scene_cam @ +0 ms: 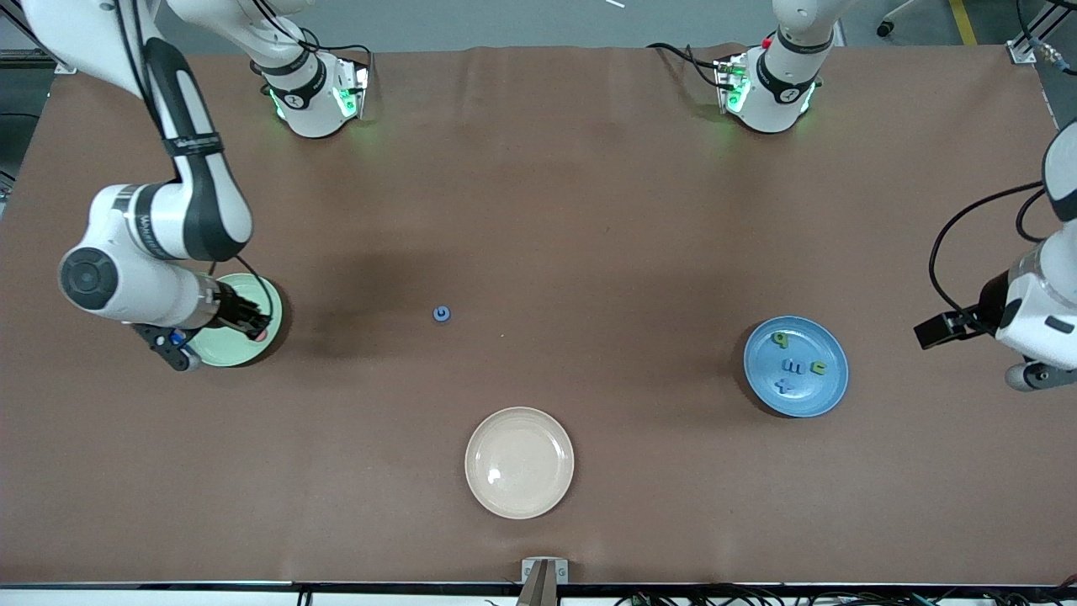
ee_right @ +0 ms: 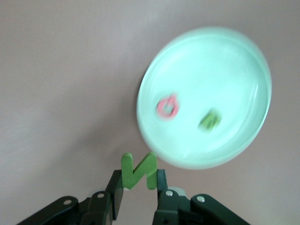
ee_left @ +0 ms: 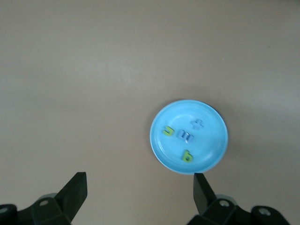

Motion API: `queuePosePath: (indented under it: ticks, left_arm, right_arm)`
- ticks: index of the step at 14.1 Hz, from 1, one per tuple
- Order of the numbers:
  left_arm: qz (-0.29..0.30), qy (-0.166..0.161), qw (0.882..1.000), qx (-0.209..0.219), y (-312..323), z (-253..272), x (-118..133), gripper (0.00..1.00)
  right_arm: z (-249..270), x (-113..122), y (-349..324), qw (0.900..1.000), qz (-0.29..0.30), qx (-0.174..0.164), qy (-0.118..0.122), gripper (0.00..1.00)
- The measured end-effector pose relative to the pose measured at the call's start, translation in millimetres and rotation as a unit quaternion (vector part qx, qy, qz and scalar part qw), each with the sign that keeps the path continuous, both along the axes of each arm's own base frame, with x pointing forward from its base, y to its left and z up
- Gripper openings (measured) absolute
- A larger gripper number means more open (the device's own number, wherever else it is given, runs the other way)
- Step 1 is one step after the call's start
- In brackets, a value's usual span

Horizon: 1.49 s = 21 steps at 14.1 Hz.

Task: Sort upper and lower case letters into plates
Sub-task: 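Place the x with the left gripper while the right gripper places the Z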

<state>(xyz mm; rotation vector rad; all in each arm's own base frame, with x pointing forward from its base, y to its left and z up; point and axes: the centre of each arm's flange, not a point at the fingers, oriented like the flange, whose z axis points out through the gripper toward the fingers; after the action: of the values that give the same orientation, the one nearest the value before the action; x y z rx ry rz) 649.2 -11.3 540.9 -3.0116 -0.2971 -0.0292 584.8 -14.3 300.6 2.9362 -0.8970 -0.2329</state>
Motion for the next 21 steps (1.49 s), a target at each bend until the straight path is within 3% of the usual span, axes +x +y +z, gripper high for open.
queuePosePath:
  ticks: [2,5,8,13,19,21]
  left_arm:
    - [-0.008,-0.004,1.000,-0.012,-3.5,17.8,-8.2,1.00]
    - [-0.032,0.001,0.999,-0.020,-6.0,37.5,-21.1,1.00]
    - [-0.022,0.004,0.998,-0.053,-4.9,63.7,-38.9,1.00]
    - [0.000,0.029,0.998,-0.055,-1.2,104.3,-80.1,1.00]
    - [-0.017,0.038,0.997,-0.067,15.8,117.4,-107.8,1.00]
    - [-0.025,0.036,0.997,-0.065,6.6,121.8,-115.4,1.00]
  right_arm:
    - [-20.2,-10.0,-31.8,0.998,0.062,0.001,-0.024,0.33]
    - [-43.1,-27.4,-58.8,0.991,0.133,0.008,-0.035,0.33]
    - [-49.8,-37.0,-87.7,0.986,0.162,0.016,-0.027,0.33]
    - [-87.5,-52.1,-111.5,0.982,0.185,0.029,0.003,0.33]
    - [-119.0,-55.8,-120.3,0.978,0.204,0.029,0.008,0.33]
    - [-119.4,-55.7,-120.1,0.978,0.206,0.029,0.008,0.49]
